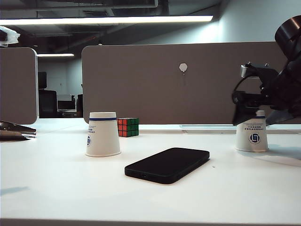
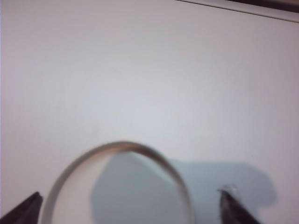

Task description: Carefully pick up the cup on the right and stack it on top of the cup on the left.

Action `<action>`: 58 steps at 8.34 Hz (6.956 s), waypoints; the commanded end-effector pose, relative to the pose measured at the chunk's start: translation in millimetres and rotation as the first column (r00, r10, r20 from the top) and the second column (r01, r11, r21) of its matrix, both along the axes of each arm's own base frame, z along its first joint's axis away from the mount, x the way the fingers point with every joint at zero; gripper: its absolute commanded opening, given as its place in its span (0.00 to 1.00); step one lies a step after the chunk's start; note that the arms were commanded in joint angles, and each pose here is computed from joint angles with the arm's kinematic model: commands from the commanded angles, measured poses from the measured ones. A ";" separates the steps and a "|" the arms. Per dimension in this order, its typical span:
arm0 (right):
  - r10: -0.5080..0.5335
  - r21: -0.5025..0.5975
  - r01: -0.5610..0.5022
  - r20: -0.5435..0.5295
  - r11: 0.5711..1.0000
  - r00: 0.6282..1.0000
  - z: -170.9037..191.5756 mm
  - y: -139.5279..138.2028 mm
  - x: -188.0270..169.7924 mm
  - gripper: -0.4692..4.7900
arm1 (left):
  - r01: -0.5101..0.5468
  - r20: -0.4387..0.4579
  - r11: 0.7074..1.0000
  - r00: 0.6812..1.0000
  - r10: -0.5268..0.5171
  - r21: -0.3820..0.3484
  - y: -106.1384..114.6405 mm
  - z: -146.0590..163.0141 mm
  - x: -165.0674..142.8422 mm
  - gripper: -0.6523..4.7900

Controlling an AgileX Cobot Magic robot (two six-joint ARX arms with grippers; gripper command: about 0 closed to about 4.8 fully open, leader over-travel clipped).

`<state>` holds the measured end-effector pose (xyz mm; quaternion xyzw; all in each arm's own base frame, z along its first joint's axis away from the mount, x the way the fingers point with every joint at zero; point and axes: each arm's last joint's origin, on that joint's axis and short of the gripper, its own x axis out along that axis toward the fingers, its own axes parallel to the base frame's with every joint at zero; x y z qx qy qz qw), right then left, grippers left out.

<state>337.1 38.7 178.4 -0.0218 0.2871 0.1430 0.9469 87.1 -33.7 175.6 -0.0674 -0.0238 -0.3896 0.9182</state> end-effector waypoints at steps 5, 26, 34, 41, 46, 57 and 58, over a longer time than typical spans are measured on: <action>-0.069 -0.020 0.073 0.137 0.997 0.988 -5.5 -3.4 16.3 1.00 | 0.005 0.021 1.000 1.000 -0.005 0.003 -0.2 2.0 -0.4 0.11; 0.498 0.202 -0.685 0.550 0.700 0.670 89.2 121.5 -0.4 0.67 | 0.003 0.021 1.000 1.000 -0.003 0.002 -0.1 1.9 -0.3 0.11; 0.592 0.143 -0.720 0.474 0.679 0.652 61.6 212.8 -8.8 0.67 | 0.003 0.022 1.000 1.000 -0.003 0.002 -0.1 2.0 -0.4 0.11; 0.600 0.144 -0.695 0.401 0.705 0.692 41.8 234.2 6.1 0.67 | 0.005 0.022 1.000 1.000 -0.005 0.002 -0.1 2.0 -0.4 0.11; 0.597 0.147 -0.672 0.351 0.725 0.721 28.7 243.4 19.7 0.67 | 0.006 0.022 1.000 1.000 -0.006 0.003 -0.2 2.0 -0.4 0.11; 0.607 0.149 -0.601 0.006 0.785 0.795 0.7 242.5 19.4 0.67 | 0.006 0.022 1.000 1.000 -0.006 0.002 -0.2 2.0 -0.4 0.11; 0.582 0.174 -0.605 0.167 0.777 0.796 15.9 248.2 24.6 1.00 | 0.006 0.022 1.000 1.000 -0.006 0.002 -0.2 2.1 -0.4 0.11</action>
